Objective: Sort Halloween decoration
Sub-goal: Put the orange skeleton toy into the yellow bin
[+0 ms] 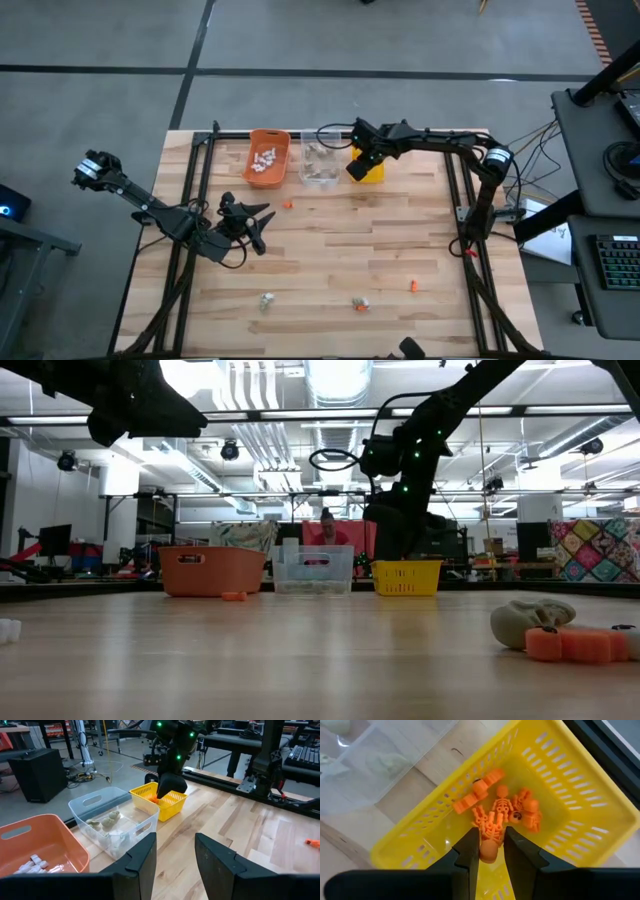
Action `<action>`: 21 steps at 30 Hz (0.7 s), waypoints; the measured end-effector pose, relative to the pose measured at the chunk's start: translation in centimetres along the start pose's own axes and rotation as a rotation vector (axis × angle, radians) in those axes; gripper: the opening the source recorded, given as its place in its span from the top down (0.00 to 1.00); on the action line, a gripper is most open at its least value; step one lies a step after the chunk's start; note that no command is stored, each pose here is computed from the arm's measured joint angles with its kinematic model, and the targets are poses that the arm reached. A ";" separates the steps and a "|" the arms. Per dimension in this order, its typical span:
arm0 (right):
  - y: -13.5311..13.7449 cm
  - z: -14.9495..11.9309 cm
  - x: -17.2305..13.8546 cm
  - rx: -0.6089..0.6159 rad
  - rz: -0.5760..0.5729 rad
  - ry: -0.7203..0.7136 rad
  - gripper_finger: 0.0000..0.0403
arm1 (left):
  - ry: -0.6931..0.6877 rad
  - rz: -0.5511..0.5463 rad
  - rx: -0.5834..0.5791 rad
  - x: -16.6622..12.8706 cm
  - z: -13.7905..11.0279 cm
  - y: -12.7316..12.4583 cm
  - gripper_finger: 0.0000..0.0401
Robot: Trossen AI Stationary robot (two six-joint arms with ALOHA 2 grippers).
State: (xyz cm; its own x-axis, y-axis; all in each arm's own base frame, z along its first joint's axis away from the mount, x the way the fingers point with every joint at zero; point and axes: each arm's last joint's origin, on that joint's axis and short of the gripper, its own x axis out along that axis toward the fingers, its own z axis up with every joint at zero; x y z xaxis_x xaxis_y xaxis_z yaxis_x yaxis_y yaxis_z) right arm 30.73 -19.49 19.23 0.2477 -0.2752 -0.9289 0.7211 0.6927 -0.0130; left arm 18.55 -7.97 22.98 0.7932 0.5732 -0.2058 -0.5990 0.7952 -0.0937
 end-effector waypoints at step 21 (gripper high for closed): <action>0.0 -0.1 0.0 0.053 0.017 0.016 0.72 | 0.000 0.000 0.000 0.0 0.0 0.0 0.71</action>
State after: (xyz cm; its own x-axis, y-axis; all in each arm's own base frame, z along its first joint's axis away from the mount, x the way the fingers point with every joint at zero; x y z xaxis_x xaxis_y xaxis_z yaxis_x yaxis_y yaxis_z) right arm 30.67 -19.39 19.18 0.2503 -0.2527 -0.9346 0.7504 0.6607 0.0223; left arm 18.56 -7.98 22.97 0.7933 0.5730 -0.2059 -0.5988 0.7955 -0.0934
